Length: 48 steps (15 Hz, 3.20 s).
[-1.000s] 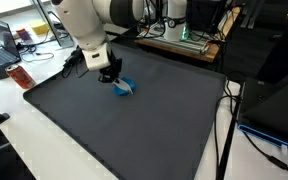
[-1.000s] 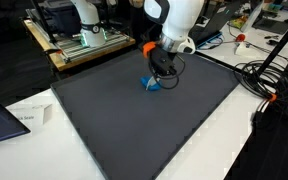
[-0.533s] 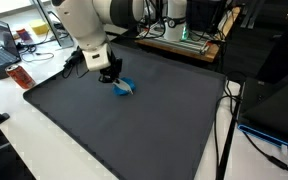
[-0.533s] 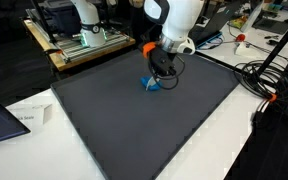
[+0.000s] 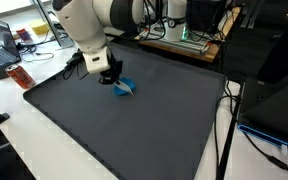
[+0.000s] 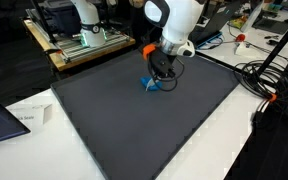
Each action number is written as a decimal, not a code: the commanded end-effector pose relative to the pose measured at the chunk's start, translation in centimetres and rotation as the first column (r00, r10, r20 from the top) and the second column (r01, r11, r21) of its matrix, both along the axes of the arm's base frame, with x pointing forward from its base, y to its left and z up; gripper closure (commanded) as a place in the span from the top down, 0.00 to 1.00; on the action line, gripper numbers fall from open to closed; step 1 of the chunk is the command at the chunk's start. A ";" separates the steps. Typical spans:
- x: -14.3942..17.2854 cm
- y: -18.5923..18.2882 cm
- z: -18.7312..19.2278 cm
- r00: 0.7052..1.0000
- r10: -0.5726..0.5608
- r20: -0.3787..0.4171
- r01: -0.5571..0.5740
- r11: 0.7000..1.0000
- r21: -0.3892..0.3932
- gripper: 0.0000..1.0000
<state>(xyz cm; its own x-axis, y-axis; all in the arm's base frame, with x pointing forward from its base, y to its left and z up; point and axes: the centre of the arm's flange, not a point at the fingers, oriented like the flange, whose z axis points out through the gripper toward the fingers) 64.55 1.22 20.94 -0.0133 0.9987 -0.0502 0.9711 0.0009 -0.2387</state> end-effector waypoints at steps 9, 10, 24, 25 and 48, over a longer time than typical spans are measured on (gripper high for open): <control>-0.1 -2.0 -2.5 0.985 -0.170 0.038 0.172 0.983 -0.062 0.01; -0.1 -2.2 -2.3 0.981 -0.187 0.050 0.190 0.980 -0.060 0.01; -0.6 -6.8 -0.8 0.928 -0.351 0.127 0.358 0.933 -0.038 0.01; -0.7 -7.1 -0.7 0.930 -0.348 0.119 0.354 0.935 -0.036 0.01; -1.7 -8.4 10.4 0.851 -0.509 0.131 0.518 0.855 -0.039 0.01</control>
